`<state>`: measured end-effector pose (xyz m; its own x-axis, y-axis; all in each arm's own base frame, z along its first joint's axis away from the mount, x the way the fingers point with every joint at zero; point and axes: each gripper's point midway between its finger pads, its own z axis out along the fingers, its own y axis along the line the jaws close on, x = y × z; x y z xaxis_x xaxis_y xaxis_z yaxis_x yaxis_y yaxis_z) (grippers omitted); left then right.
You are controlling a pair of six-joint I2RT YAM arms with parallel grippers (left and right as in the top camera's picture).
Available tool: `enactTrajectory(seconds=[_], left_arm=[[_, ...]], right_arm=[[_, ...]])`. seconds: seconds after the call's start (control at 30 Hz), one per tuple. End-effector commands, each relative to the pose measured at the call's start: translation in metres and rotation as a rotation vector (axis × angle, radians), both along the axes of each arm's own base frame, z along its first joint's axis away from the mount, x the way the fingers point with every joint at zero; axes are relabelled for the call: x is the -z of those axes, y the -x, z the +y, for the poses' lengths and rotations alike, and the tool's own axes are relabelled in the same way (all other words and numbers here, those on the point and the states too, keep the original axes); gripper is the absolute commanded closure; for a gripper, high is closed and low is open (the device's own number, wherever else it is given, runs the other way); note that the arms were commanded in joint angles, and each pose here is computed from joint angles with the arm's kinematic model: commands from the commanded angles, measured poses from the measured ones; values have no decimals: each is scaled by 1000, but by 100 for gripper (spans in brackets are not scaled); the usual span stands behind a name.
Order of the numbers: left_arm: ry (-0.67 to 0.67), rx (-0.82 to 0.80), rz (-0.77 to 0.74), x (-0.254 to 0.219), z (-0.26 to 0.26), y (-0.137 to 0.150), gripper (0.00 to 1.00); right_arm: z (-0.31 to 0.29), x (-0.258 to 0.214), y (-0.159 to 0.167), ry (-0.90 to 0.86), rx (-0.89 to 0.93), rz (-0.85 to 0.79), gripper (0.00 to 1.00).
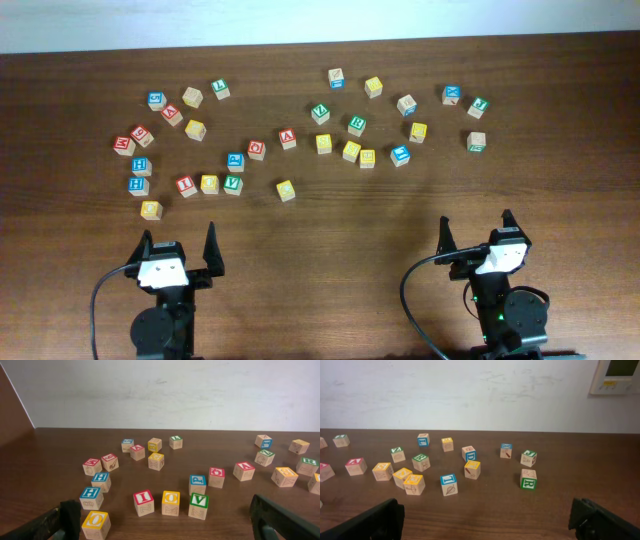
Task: Spell out ICRA
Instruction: 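Move the left gripper over the red I block at left cluster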
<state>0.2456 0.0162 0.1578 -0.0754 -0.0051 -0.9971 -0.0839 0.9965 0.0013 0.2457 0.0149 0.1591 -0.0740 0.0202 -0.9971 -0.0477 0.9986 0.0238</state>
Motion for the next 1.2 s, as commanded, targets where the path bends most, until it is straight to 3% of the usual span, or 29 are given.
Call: enactTrajectory(seconds=[0.0,0.43,0.5,0.6,0.67,0.97,1.03,1.1,1.17], left_arm=[[43,494,547,-226,-129,-163,1],[59,467,811,-163,-124,-142,1],[38,347,823,-158,-105,-147,1],[93,-102,887,-142,-44,-139,1],[108,-143,941,-129,-38,-134,1],[169,-43,1274,-37,-71,-141,1],[253,40,1376,-18,-92,-134,1],[284,126,1405,-13,-108,-134,1],[228,179,1376,-7,-117,-145,1]], right_arm=[[-2,3,0,-3,9,4,2],[-2,3,0,-3,9,4,2],[-2,3,0,-3,9,4,2],[-2,3,0,-3,9,4,2],[-2,3,0,-3,9,4,2],[-2,3,0,-3,9,4,2],[-2,3,0,-3,9,4,2],[-2,3,0,-3,9,4,2],[-2,3,0,-3,9,4,2]])
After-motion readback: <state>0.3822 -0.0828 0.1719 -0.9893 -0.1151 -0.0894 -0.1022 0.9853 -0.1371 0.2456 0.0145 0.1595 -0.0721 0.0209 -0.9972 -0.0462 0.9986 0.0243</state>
